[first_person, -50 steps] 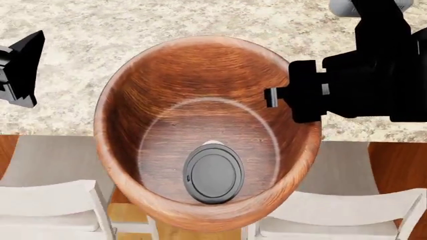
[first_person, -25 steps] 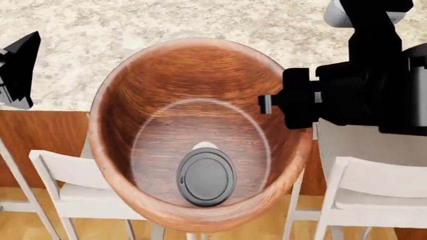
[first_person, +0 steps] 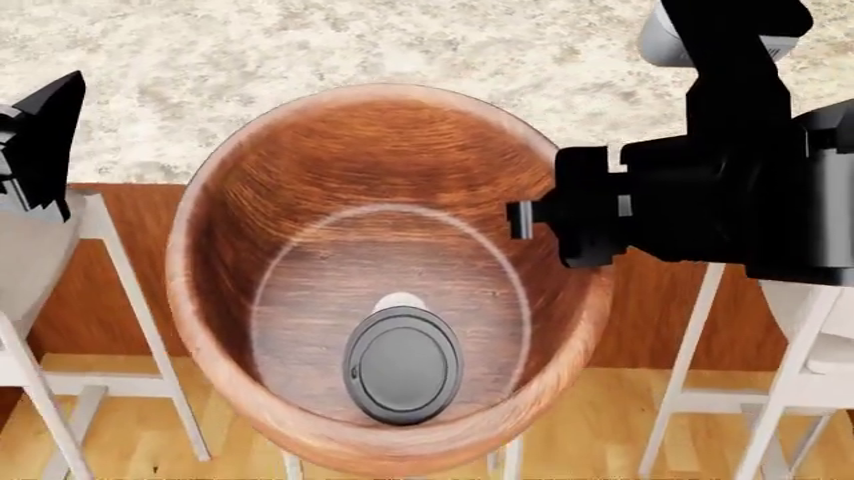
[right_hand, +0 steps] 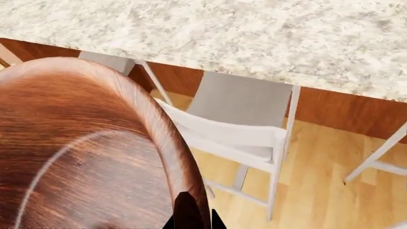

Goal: Place the cup inside the bowl on the dining table and move the bowl to any counter.

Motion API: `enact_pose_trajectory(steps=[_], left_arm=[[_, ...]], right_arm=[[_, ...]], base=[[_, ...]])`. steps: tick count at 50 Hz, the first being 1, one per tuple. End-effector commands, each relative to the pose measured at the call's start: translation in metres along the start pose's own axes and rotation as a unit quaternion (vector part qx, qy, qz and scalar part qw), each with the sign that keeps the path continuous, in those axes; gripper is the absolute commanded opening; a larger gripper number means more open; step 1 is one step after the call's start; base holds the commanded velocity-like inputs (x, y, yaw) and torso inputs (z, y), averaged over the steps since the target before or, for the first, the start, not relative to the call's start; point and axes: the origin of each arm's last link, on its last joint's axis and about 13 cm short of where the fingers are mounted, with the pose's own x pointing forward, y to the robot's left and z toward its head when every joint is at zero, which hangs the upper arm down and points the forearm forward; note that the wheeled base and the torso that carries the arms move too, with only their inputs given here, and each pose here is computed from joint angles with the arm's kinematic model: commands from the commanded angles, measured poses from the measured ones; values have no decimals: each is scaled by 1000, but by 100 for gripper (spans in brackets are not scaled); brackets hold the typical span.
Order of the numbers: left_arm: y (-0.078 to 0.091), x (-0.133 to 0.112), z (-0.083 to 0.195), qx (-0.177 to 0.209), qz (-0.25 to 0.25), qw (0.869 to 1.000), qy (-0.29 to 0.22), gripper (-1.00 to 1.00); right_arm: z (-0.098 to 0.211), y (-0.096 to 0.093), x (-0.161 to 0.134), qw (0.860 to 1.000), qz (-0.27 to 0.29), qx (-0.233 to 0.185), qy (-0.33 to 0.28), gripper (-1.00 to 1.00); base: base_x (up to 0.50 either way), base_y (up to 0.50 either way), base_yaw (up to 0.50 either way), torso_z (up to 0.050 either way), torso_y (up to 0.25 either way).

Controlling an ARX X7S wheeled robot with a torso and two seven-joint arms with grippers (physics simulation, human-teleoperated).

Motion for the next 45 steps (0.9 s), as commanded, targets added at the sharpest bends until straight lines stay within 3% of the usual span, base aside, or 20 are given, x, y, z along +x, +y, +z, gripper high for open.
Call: enact_pose_trajectory(steps=[1, 20, 45], left_arm=[[-1, -1, -2, -2, -1, 1000, 2, 100], [0, -1, -6, -1, 2, 1000, 3, 100], [1, -1, -8, -4, 4, 1000, 1, 100]], right_arm=[[3, 5, -6, 1000, 17, 0, -18, -100], [-1, 4, -3, 1000, 17, -1, -14, -100], [1, 4, 2, 999, 17, -11, -38, -100]], base=[[-165, 500, 0, 0, 0], [-148, 500, 0, 1, 0], [-4, 500, 0, 0, 0]])
